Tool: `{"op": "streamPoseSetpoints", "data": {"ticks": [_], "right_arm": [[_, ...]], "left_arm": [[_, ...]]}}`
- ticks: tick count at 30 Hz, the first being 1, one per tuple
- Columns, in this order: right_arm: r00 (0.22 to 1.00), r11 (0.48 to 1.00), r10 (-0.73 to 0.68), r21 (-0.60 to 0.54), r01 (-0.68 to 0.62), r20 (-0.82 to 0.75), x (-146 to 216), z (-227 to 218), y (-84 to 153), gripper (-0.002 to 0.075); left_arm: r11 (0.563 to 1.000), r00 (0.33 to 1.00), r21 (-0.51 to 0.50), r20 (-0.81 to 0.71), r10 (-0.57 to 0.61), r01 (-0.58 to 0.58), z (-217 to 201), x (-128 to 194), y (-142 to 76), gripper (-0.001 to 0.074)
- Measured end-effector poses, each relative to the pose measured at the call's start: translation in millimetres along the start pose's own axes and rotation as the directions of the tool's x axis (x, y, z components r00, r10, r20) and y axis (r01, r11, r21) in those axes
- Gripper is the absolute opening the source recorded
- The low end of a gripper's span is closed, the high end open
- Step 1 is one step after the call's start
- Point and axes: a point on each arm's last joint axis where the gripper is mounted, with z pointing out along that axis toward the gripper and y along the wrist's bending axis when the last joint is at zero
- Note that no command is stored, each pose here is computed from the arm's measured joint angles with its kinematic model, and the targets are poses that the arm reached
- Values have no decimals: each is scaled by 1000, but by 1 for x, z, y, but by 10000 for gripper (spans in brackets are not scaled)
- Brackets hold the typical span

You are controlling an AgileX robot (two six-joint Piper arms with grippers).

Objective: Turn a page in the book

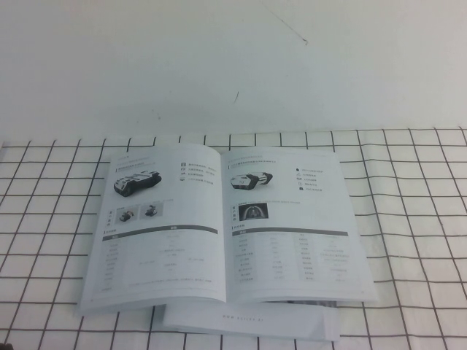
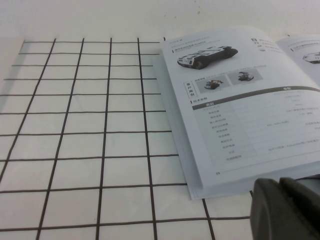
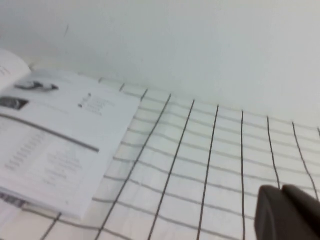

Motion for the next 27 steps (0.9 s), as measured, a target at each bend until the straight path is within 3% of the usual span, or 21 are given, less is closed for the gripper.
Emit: {"op": "streamPoseSetpoints", "data": {"ticks": [8,17,27], "right_arm": [[975,990,-136,-3,138,-178,32,5,1,0],[982,999,40,40,-33,-182,33,5,-1,0],[981,998,34,54,-24,-190,33,5,-2,0]], "left_arm": [[1000,1000,0,2,0,0,0,0,0,-2],[1000,1000,0,2,2,-2,0,0,0,-3],[1000,1000,0,2,2,-2,0,0,0,-2]]}}
